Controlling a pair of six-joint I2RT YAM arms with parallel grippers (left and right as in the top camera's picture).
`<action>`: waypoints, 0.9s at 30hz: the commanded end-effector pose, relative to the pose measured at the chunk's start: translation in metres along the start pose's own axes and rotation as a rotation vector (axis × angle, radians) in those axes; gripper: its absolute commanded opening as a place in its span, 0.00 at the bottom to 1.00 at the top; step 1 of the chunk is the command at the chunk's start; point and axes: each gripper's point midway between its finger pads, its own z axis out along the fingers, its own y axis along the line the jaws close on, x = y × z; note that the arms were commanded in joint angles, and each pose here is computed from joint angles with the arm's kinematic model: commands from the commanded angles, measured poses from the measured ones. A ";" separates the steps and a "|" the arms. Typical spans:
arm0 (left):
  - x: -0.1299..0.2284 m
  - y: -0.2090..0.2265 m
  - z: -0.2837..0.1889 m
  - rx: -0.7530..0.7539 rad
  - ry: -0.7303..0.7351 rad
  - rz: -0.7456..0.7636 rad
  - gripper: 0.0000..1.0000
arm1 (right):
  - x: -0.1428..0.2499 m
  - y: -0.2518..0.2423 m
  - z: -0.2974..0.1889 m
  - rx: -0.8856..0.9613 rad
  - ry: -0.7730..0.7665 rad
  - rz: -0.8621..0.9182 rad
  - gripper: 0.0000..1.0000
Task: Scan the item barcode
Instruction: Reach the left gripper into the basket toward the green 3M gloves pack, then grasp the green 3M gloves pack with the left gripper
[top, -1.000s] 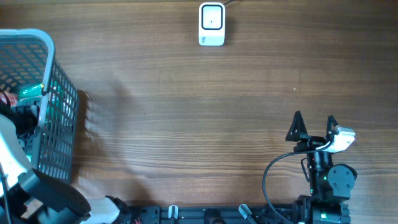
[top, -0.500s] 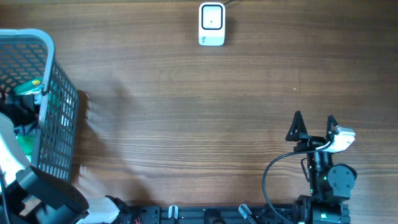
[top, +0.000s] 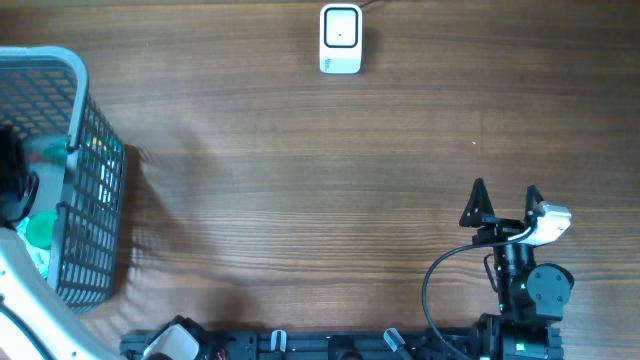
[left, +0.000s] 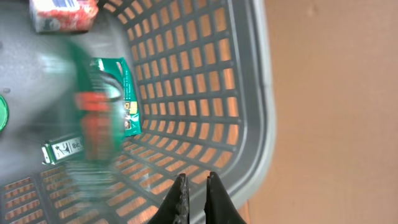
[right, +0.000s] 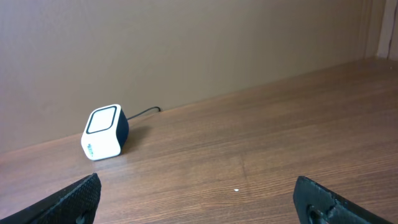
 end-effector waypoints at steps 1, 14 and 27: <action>-0.001 -0.011 -0.013 0.036 -0.020 0.022 0.04 | 0.000 -0.001 0.000 0.008 -0.002 0.014 1.00; -0.001 0.067 -0.024 -0.342 -0.100 -0.059 1.00 | 0.000 -0.001 0.000 0.008 -0.002 0.014 1.00; 0.003 0.120 0.016 -0.525 0.076 -0.141 1.00 | 0.000 -0.001 0.000 0.008 -0.002 0.015 1.00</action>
